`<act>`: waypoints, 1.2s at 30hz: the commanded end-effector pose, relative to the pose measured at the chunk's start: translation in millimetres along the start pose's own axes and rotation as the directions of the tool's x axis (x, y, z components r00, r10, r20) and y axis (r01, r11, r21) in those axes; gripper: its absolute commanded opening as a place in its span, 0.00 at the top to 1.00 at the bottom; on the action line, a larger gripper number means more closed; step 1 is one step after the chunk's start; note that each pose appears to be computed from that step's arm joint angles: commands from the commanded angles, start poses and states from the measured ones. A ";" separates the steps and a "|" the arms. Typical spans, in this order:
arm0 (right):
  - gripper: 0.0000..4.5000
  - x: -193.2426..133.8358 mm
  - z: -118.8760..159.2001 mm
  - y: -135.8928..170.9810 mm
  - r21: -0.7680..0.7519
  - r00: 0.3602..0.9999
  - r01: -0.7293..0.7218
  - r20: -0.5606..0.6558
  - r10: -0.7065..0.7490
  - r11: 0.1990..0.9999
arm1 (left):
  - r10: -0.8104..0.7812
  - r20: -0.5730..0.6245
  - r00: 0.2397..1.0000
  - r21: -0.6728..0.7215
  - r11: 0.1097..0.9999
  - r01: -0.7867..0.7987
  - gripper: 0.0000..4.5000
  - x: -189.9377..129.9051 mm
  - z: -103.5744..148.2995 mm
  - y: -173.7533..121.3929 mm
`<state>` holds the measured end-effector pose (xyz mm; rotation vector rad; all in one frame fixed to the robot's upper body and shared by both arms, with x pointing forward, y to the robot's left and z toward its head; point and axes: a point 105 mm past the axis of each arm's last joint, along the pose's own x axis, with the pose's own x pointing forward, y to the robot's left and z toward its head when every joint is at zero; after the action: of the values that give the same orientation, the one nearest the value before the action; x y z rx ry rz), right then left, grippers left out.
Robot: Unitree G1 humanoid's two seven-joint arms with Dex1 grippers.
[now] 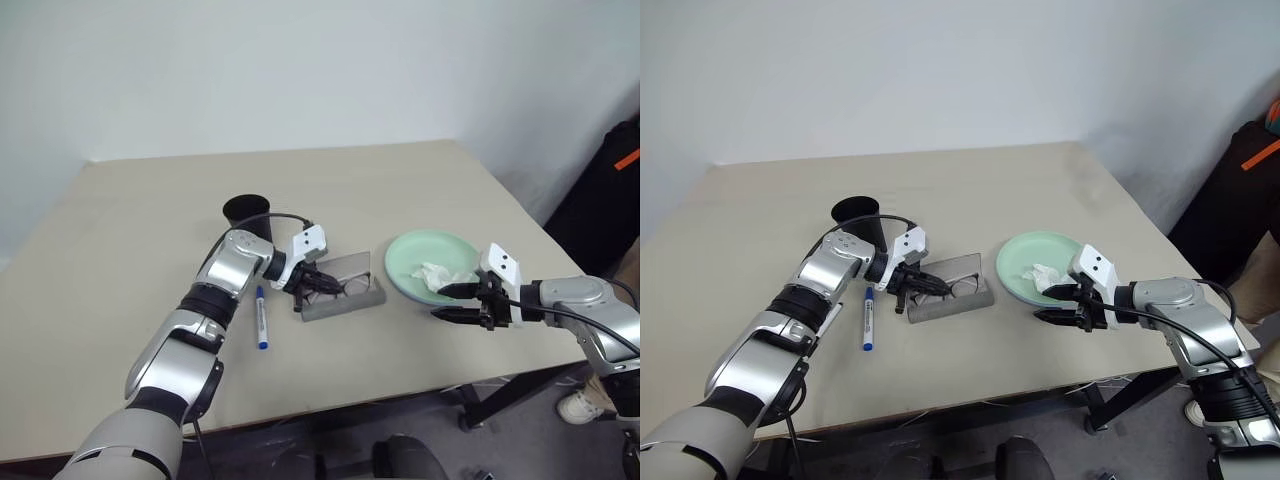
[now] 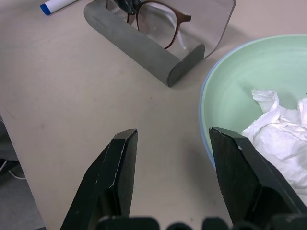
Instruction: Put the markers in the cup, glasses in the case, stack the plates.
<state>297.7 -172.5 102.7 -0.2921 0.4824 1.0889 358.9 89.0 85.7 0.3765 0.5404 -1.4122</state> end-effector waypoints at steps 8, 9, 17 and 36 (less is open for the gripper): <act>0.43 -4.7 12.9 -1.3 -0.043 1.000 0.015 0.023 -0.014 0.999 | -0.154 0.005 0.988 -0.031 0.988 0.154 0.99 -6.1 5.8 -19.3; 0.43 -4.7 12.8 -1.1 -0.042 1.000 0.015 0.023 -0.014 0.999 | -0.160 0.006 0.987 -0.035 0.986 0.160 0.99 -6.4 6.1 -20.4; 0.43 -11.0 8.9 1.2 -0.063 1.000 0.001 0.007 0.000 0.998 | -0.221 0.009 0.975 -0.075 0.972 0.221 0.99 -7.4 4.1 -31.6; 0.43 -26.0 14.9 0.1 -0.123 0.998 0.004 0.058 0.003 0.992 | -0.268 -0.002 0.963 -0.115 0.957 0.266 0.84 0.3 -4.3 -48.5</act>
<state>290.4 -188.4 118.9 -0.3492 0.4055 1.1218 307.4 88.8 75.8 0.2012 0.7559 -1.6244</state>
